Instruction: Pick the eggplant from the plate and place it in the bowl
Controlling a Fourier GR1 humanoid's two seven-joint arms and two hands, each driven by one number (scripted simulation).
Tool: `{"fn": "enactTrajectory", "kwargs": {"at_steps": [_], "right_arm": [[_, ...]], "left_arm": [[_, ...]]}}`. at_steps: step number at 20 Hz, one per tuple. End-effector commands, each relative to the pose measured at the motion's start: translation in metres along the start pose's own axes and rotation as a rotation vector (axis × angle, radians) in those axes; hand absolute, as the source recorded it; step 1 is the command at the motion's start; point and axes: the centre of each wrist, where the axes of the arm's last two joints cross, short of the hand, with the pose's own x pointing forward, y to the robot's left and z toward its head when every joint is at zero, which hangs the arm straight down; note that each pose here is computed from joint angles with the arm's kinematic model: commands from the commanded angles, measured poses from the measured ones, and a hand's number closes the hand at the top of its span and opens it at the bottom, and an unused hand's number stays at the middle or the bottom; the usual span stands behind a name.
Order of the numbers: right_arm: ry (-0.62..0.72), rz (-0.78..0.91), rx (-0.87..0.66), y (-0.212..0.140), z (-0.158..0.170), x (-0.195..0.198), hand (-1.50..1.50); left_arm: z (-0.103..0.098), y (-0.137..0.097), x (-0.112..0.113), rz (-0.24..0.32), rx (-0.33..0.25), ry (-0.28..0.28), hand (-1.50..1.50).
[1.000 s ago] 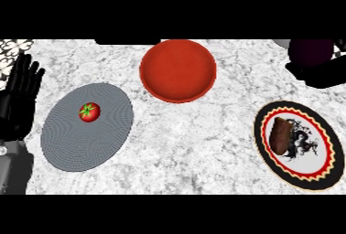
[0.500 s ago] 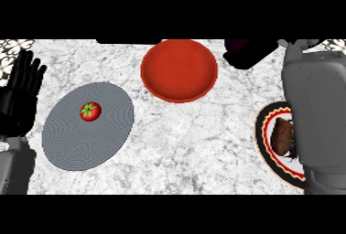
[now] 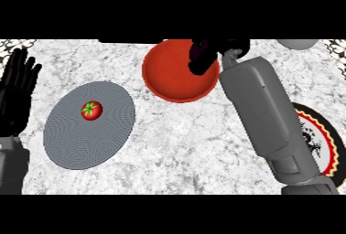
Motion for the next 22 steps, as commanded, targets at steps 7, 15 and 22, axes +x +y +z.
{"fn": "enactTrajectory", "kwargs": {"at_steps": [7,15,22], "right_arm": [[0.230,-0.078,-0.005,0.085,-0.026,-0.051,-1.50],[0.119,-0.425,-0.158,0.075,-0.032,-0.061,-1.50],[0.098,-0.522,-0.436,0.047,-0.033,-0.096,-1.50]], "left_arm": [[-0.011,-0.009,-0.003,0.016,-0.035,-0.012,0.00],[-0.010,-0.016,0.000,0.004,-0.029,-0.022,0.00],[0.008,0.002,-0.022,0.000,0.010,-0.007,0.00]]}}
